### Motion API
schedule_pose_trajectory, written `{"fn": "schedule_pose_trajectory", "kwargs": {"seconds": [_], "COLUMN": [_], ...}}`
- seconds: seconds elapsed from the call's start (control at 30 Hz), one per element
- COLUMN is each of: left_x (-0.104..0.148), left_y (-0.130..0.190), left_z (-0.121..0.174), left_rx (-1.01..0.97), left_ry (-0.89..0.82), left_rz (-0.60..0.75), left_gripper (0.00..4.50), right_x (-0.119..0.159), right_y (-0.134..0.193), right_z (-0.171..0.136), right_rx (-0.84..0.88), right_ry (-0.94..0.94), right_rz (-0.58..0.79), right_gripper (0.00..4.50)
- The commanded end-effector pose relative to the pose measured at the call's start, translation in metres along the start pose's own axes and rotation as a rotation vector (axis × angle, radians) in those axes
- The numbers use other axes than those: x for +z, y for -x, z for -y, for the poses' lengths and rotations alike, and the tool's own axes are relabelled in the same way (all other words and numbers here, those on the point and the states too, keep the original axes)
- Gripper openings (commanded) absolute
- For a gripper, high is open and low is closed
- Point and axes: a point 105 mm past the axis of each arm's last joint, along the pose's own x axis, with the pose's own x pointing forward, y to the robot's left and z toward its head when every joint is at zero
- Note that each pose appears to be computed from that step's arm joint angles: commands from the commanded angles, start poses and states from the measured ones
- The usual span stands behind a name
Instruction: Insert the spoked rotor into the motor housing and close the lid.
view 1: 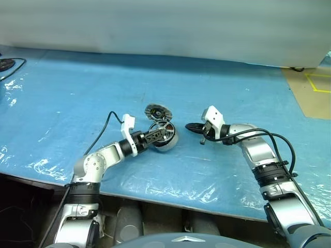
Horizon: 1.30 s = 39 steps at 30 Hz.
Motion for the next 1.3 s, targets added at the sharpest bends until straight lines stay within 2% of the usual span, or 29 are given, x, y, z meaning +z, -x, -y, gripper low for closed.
{"fn": "schedule_pose_trajectory", "kwargs": {"seconds": [0.03, 0.33, 0.6, 0.77, 1.13, 1.3], "left_x": [0.001, 0.004, 0.028, 0.034, 0.014, 0.013], "left_y": [0.005, 0.013, 0.006, 0.003, 0.022, 0.026], "left_z": [-0.004, 0.010, 0.044, 0.061, 0.025, 0.015], "left_rx": [0.024, -0.034, -0.150, -0.197, -0.037, 0.008], "left_ry": [-0.041, -0.116, -0.190, -0.247, -0.365, -0.409], "left_rz": [-0.027, -0.100, -0.084, -0.104, -0.248, -0.268], "left_gripper": [3.06, 3.06, 3.06, 3.06, 3.06, 3.06], "right_x": [0.012, 0.013, 0.012, 0.012, 0.012, 0.012], "right_y": [-0.002, -0.006, -0.008, -0.008, -0.008, -0.008], "right_z": [0.002, 0.003, 0.001, 0.001, 0.002, 0.002], "right_rx": [0.000, 0.007, 0.012, 0.011, 0.006, 0.007], "right_ry": [0.046, 0.057, 0.061, 0.059, 0.056, 0.058], "right_rz": [0.026, 0.027, 0.024, 0.025, 0.027, 0.028], "right_gripper": [0.00, 0.00, 0.00, 0.00, 0.00, 0.00]}}
